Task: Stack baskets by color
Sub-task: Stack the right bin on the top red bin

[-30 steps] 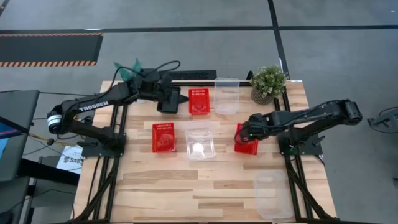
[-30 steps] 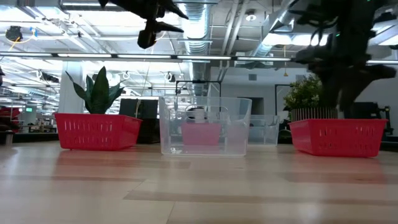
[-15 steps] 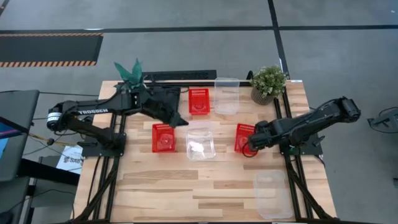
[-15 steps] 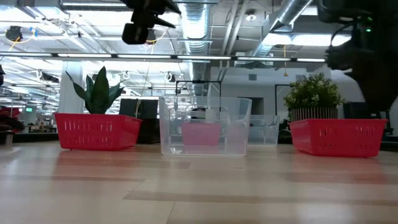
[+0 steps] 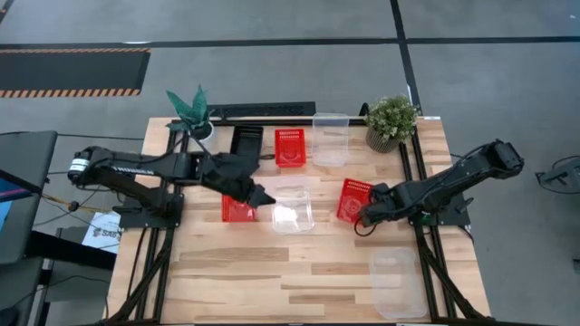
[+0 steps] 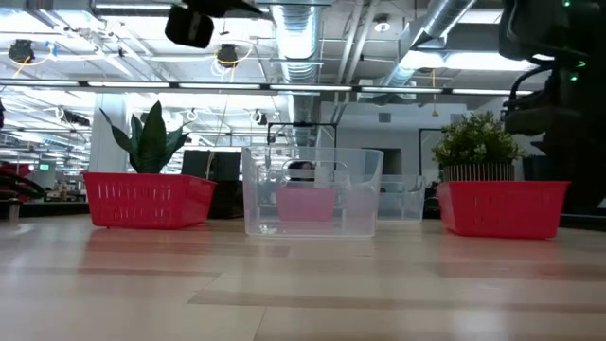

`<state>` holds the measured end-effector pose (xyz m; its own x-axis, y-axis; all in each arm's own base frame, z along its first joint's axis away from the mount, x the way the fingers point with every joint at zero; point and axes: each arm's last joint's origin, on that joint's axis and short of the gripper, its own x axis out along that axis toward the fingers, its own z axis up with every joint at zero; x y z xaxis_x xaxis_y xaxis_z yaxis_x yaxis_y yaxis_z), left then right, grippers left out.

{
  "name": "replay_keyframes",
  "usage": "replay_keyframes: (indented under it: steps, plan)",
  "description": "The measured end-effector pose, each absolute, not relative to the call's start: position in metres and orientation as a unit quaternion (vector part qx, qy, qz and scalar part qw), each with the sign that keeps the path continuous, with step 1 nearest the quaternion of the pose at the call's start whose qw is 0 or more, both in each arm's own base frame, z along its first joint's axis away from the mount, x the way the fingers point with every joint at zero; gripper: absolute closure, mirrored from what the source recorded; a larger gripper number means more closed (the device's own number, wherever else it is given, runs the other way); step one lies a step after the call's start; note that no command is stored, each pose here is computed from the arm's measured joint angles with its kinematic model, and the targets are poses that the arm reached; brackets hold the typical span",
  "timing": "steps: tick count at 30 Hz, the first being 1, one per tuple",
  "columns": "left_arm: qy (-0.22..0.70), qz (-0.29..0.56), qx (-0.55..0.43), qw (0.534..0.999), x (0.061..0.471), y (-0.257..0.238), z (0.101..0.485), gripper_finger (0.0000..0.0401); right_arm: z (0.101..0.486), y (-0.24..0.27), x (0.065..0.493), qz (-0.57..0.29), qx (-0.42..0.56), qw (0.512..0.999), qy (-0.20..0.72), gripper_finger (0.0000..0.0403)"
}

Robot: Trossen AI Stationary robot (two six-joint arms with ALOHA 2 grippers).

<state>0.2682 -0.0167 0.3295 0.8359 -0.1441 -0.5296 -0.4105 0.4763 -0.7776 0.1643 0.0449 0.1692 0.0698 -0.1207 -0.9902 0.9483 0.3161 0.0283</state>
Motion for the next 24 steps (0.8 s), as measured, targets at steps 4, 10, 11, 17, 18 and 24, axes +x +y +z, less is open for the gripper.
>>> replay_keyframes:
  steps: [4, 10, 11, 17, 18, 24]
  plan:
    - [0.271, 0.091, -0.498, 0.819, 0.267, -0.028, 0.329, 0.0282, 0.171, 0.039, 0.173, -0.405, 0.372, 0.665, 0.505, 0.0257]
    - [0.220, 0.129, -0.487, 0.835, 0.270, -0.026, 0.333, 0.0282, 0.174, 0.029, 0.187, -0.385, 0.400, 0.689, 0.465, 0.0265]
    - [0.204, 0.139, -0.484, 0.840, 0.272, -0.024, 0.334, 0.0282, 0.176, 0.029, 0.189, -0.382, 0.404, 0.692, 0.461, 0.0266]
    - [0.137, 0.144, -0.469, 0.860, 0.303, -0.010, 0.327, 0.0282, 0.198, 0.036, 0.197, -0.358, 0.411, 0.708, 0.448, 0.0273]
    - [0.128, 0.133, -0.474, 0.861, 0.313, -0.008, 0.323, 0.0282, 0.203, 0.038, 0.197, -0.353, 0.412, 0.711, 0.448, 0.0274]
    - [0.174, 0.091, -0.442, 0.875, 0.364, 0.012, 0.304, 0.0267, 0.220, 0.063, 0.192, -0.343, 0.414, 0.704, 0.464, 0.0275]
